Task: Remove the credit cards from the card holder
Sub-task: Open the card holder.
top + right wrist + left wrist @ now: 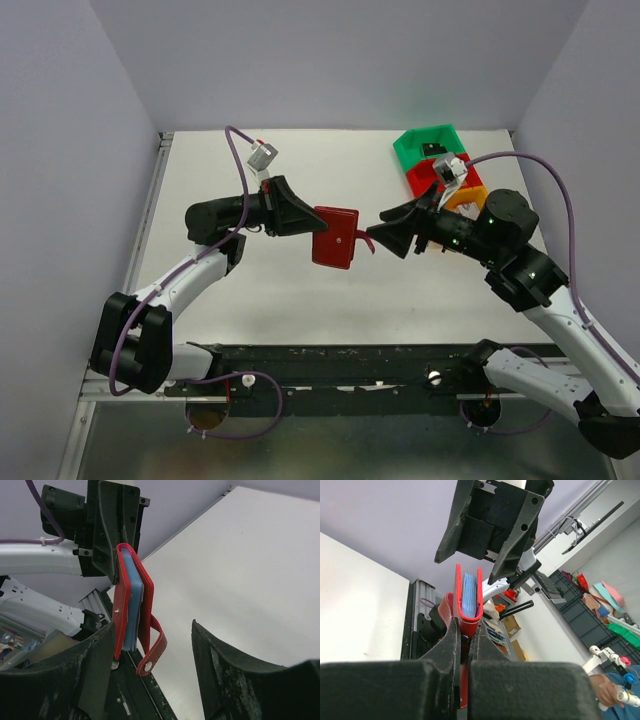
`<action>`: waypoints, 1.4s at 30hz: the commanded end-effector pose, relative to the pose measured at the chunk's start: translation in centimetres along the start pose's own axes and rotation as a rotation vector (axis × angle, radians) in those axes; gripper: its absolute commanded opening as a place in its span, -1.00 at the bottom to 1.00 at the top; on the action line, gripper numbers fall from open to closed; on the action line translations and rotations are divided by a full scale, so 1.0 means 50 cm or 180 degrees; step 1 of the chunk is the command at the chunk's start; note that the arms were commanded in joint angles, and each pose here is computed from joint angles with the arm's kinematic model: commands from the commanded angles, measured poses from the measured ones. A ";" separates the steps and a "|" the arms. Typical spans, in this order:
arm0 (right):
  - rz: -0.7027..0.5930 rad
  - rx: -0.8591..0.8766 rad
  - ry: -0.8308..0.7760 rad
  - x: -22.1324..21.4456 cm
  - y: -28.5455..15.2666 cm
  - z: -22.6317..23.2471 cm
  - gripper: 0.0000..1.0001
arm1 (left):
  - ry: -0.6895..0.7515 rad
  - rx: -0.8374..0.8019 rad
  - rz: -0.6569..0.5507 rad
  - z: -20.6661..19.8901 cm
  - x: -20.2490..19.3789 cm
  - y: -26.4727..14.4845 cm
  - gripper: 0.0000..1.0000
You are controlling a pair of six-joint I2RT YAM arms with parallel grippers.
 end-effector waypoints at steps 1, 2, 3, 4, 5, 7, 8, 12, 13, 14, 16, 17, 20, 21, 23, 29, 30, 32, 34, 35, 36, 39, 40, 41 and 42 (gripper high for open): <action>-0.0009 0.0310 0.0113 0.000 0.017 0.009 0.38 | 0.1026 -0.0482 0.0155 -0.076 -0.013 0.008 -1.00; 0.0020 0.0326 0.0135 -0.004 0.021 0.008 0.37 | 0.1021 -0.0480 0.0154 -0.075 -0.013 0.007 -1.00; 0.0039 0.0334 0.0148 -0.007 0.026 0.006 0.38 | 0.1020 -0.0483 0.0153 -0.074 -0.013 0.008 -1.00; 0.0070 0.0330 0.0173 -0.013 0.030 0.004 0.37 | 0.1007 -0.0487 0.0160 -0.074 -0.015 0.009 -1.00; 0.0084 0.0328 0.0189 -0.017 0.032 0.003 0.37 | 0.1004 -0.0495 0.0162 -0.074 -0.016 0.010 -1.00; 0.0095 0.0337 0.0208 -0.021 0.036 0.002 0.37 | 0.1016 -0.0502 0.0166 -0.076 -0.016 0.011 -1.00; 0.0108 0.0340 0.0220 -0.023 0.038 0.001 0.37 | 0.1014 -0.0507 0.0165 -0.076 -0.016 0.012 -1.00; 0.0152 0.0295 0.0233 -0.031 0.041 -0.003 0.36 | 0.1037 -0.0525 0.0163 -0.079 -0.016 0.014 -1.00; 0.0176 0.0277 0.0240 -0.035 0.043 -0.005 0.36 | 0.1043 -0.0525 0.0155 -0.080 -0.015 0.013 -1.00; 0.0178 0.0252 0.0247 -0.036 0.042 -0.006 0.36 | 0.1054 -0.0534 0.0159 -0.082 -0.016 0.014 -1.00; 0.0188 0.0221 0.0257 -0.039 0.043 -0.008 0.36 | 0.1057 -0.0541 0.0164 -0.085 -0.017 0.014 -1.00; 0.0187 0.0212 0.0257 -0.039 0.042 -0.007 0.36 | 0.1057 -0.0541 0.0164 -0.085 -0.017 0.014 -1.00; 0.0206 0.0190 0.0262 -0.044 0.044 -0.010 0.36 | 0.1076 -0.0548 0.0162 -0.090 -0.018 0.013 -1.00; 0.0217 0.0203 0.0271 -0.045 0.045 -0.010 0.36 | 0.1074 -0.0550 0.0170 -0.090 -0.019 0.013 -1.00; 0.0221 0.0275 0.0276 -0.045 0.047 -0.007 0.36 | 0.1072 -0.0555 0.0175 -0.091 -0.019 0.014 -1.00; 0.0137 0.0645 0.0332 -0.036 0.055 0.008 0.36 | 0.1041 -0.0592 0.0211 -0.087 -0.020 0.024 -1.00; 0.0142 0.0693 0.0349 -0.036 0.057 0.010 0.36 | 0.1036 -0.0601 0.0216 -0.086 -0.019 0.027 -1.00; 0.0164 0.0764 0.0374 -0.037 0.061 0.012 0.36 | 0.1014 -0.0623 0.0231 -0.085 -0.019 0.033 -1.00; 0.0193 0.0785 0.0393 -0.041 0.064 0.011 0.36 | 0.1014 -0.0652 0.0245 -0.086 -0.019 0.038 -1.00; 0.0203 0.0783 0.0408 -0.042 0.065 0.011 0.36 | 0.1004 -0.0661 0.0258 -0.084 -0.019 0.041 -1.00; 0.0208 0.0792 0.0411 -0.044 0.068 0.009 0.36 | 0.1014 -0.0671 0.0265 -0.086 -0.019 0.043 -1.00; 0.0241 0.0821 0.0445 -0.049 0.072 0.009 0.35 | 0.0986 -0.0703 0.0298 -0.084 -0.019 0.052 -1.00; 0.0259 0.0828 0.0455 -0.052 0.074 0.008 0.34 | 0.0984 -0.0706 0.0301 -0.083 -0.017 0.054 -1.00; 0.0266 0.0837 0.0467 -0.052 0.075 0.008 0.32 | 0.0977 -0.0718 0.0309 -0.081 -0.018 0.057 -1.00; 0.0273 0.0846 0.0480 -0.053 0.077 0.008 0.29 | 0.0971 -0.0718 0.0307 -0.080 -0.017 0.058 -1.00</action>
Point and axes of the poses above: each gripper's point midway between its finger pads, its own y axis out along the fingers, its own z axis along the line the jaws close on, x = y × z, the point moved 9 cm from there along -y, back along the fingers, and after that the axes turned 15 degrees about -y, right-handed, at the moved point
